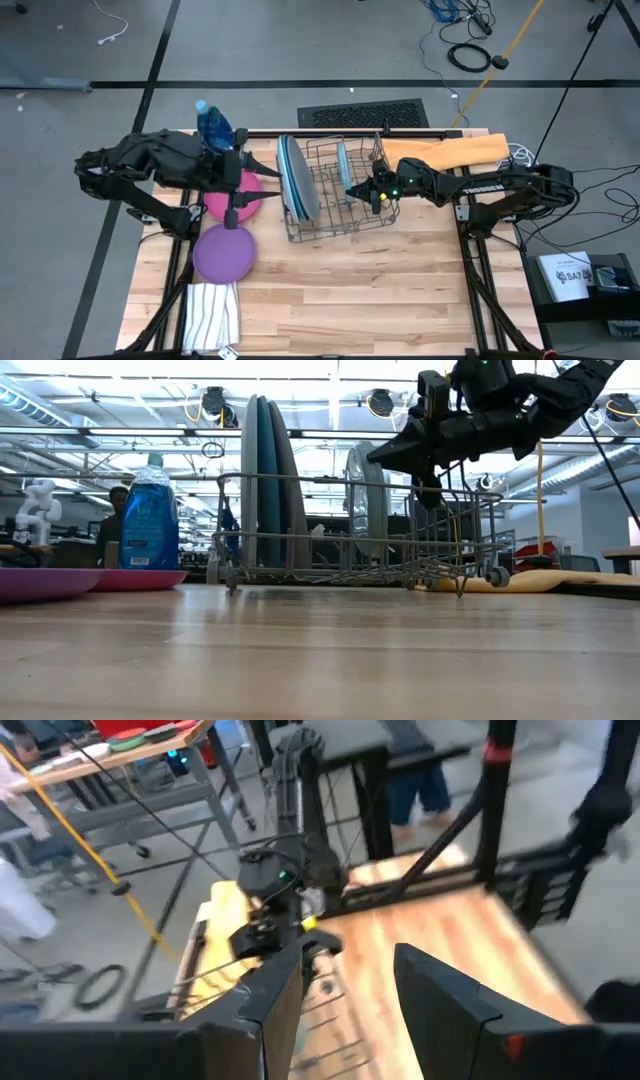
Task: Sort dishes
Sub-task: Put the light green plate into the dish rack
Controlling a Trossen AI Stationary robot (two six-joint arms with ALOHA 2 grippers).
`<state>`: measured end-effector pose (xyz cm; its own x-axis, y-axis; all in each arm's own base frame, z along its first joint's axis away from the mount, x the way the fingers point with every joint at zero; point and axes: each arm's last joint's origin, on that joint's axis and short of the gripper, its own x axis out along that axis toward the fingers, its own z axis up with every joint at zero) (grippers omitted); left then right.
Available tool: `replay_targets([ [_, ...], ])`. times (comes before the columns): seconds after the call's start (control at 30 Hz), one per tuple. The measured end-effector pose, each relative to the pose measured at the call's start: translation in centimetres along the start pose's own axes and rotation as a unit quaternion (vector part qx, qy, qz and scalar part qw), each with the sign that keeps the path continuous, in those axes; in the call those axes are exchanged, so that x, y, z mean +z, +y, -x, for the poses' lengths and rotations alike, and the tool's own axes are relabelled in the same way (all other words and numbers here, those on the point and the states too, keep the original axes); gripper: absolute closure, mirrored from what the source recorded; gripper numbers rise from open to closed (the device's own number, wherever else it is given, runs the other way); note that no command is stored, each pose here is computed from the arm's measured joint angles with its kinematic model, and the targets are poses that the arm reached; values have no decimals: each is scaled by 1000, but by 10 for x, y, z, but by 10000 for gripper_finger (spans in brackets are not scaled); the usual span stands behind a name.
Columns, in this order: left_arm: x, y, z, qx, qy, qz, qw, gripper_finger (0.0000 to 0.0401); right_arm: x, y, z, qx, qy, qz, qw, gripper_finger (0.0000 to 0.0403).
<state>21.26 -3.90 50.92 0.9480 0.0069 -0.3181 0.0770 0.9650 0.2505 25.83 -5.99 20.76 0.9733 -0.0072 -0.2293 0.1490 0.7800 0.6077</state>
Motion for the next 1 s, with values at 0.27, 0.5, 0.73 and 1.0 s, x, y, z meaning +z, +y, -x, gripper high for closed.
replay_targets([
  [0.27, -23, 5, -49, -9, 125, -157, 980, 239, 1, 3, 7, -4, 5, 9, 1000, 394],
  [0.5, -49, 27, -104, -25, 240, -258, 935, 239, 1, 3, 7, -4, 7, 13, 1000, 394],
  [0.73, -37, 58, -123, -40, 264, -303, 915, 270, 2, 3, 7, -3, 5, 20, 1000, 394],
  [1.0, -49, 97, -147, -70, 259, -305, 914, 383, 2, 4, 7, 7, 11, 39, 999, 394],
])
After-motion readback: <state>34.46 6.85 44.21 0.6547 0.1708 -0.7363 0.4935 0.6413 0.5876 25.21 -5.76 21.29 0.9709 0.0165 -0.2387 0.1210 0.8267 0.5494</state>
